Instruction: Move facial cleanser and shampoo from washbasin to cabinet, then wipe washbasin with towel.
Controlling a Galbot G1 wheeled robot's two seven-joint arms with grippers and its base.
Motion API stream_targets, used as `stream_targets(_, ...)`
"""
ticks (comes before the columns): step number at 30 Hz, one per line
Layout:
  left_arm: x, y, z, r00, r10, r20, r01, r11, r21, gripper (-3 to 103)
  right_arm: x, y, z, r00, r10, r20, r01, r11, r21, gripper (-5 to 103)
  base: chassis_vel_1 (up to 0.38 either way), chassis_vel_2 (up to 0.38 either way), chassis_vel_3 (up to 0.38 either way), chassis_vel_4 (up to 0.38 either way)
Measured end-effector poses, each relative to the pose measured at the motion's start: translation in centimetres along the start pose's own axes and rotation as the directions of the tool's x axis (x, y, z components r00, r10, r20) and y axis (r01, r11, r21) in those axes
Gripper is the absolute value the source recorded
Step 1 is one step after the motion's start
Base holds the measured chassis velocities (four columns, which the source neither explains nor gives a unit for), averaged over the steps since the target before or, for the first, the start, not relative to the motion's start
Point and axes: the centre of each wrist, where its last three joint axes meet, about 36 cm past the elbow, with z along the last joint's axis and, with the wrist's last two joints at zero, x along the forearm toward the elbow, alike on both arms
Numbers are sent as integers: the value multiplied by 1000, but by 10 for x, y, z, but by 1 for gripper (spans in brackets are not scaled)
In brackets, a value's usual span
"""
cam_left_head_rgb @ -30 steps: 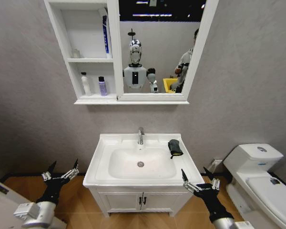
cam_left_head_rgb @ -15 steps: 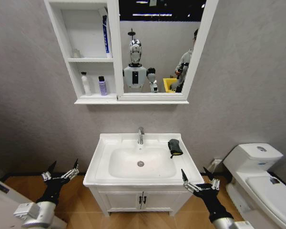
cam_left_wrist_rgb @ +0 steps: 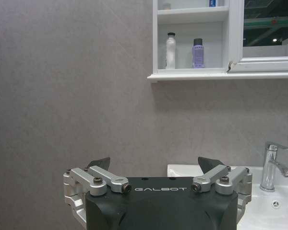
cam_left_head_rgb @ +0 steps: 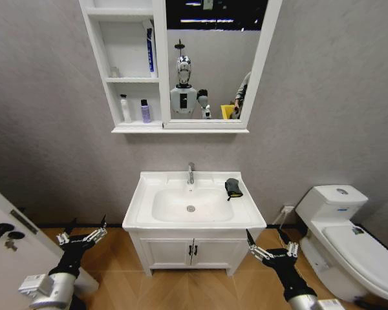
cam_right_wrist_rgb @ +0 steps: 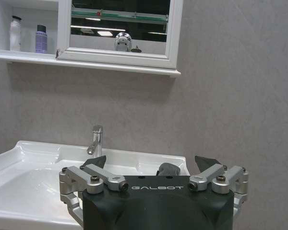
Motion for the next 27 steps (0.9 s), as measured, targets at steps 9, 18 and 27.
stream_targets(9, 0, 0, 0, 1000, 0, 0, 0, 1000, 0, 100, 0, 0, 0, 1000, 0, -1, 0, 1000, -1, 100, 346, -340, -320, 340)
stream_targets(18, 0, 0, 0, 1000, 0, 0, 0, 1000, 0, 100, 0, 0, 0, 1000, 1, -1, -1, 1000, -1, 100, 369, -372, -365, 359)
stream_targets(27, 0, 0, 0, 1000, -1, 0, 1, 1000, 0, 100, 0, 0, 0, 1000, 1, -1, -1, 1000, -1, 100, 196, -179, -228, 212)
